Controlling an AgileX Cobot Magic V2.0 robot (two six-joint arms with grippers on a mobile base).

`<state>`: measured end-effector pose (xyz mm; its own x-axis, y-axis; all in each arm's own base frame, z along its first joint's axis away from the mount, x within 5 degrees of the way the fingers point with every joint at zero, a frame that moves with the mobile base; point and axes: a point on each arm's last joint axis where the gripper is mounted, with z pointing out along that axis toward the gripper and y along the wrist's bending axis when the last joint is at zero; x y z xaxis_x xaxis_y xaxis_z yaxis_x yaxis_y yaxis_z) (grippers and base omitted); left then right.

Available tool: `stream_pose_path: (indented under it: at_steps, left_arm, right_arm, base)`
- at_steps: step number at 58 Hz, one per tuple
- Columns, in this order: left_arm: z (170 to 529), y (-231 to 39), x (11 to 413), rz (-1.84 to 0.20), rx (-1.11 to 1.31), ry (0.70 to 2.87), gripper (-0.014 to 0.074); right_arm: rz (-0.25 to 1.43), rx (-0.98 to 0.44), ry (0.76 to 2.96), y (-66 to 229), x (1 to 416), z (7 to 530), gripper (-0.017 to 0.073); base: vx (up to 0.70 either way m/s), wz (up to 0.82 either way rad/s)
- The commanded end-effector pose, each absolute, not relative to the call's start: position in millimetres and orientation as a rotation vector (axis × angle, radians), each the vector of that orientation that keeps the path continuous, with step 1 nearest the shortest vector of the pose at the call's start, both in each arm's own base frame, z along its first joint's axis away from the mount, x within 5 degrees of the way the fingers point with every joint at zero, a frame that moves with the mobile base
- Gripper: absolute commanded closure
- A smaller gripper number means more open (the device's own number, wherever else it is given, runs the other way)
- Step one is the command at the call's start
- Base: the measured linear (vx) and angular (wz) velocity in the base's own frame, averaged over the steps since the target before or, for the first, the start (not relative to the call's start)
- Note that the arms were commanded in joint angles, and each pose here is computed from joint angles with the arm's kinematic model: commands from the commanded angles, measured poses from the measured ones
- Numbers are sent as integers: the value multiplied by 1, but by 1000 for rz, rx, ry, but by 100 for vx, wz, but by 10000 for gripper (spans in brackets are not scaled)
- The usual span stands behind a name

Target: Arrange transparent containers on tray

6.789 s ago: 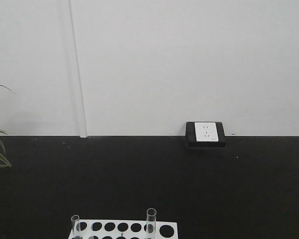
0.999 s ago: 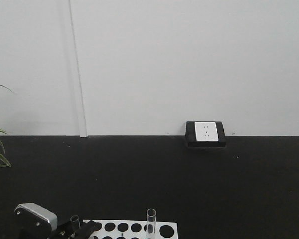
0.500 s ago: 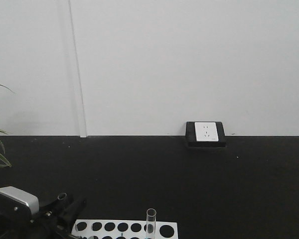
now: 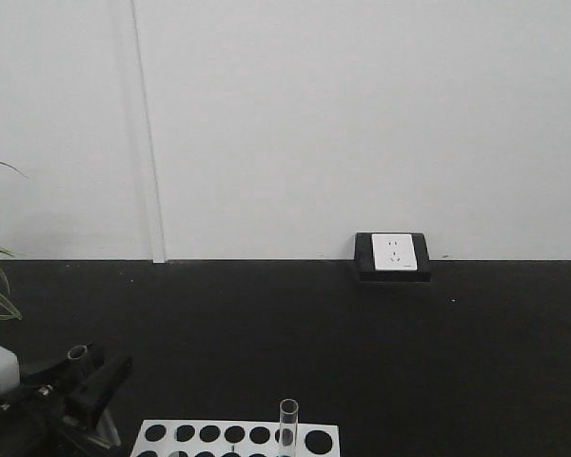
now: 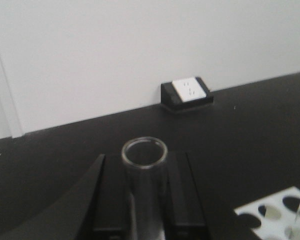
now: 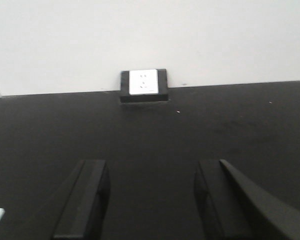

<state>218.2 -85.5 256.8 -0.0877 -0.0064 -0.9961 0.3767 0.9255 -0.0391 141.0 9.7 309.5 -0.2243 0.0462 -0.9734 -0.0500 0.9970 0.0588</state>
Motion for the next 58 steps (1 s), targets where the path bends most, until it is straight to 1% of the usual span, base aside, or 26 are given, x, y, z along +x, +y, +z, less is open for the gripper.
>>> stream_pose_path:
  at_steps: [1, 6, 12, 18, 27, 37, 46, 53, 58]
  left_arm:
    - [277, -84, 213, -315, 290, 1561, 511]
    - [279, -83, 211, -313, 292, 1571, 511]
    - [282, -82, 209, -315, 288, 1555, 511]
    - [282, -82, 208, -315, 288, 1554, 511]
    - [283, -82, 208, -316, 287, 1549, 511]
    - [283, -82, 208, -316, 287, 1549, 511]
    - [283, -82, 208, -319, 284, 1550, 511]
    - [283, -82, 208, -319, 284, 1550, 511]
    - [283, -82, 208, -319, 284, 1550, 511]
  right_arm:
    - [160, -72, 1723, 23, 150, 318, 106]
    - [238, -202, 1745, 44, 155, 306, 106]
    - [307, -422, 1655, 77, 161, 296, 106]
    - [350, -544, 1607, 101, 170, 287, 106]
    - [419, -593, 1642, 128, 188, 261, 106]
    - [488, -611, 1611, 151, 205, 236, 106]
    - [566, -627, 1608, 177, 216, 224, 106]
    - [582, -654, 1611, 196, 227, 219, 106]
    - [582, -653, 1617, 202, 235, 216, 106]
  base:
    - [0, 0]
    - [0, 0]
    - [0, 0]
    - [0, 0]
    - [0, 0]
    - [0, 0]
    - [0, 0]
    - [0, 0]
    - [0, 0]
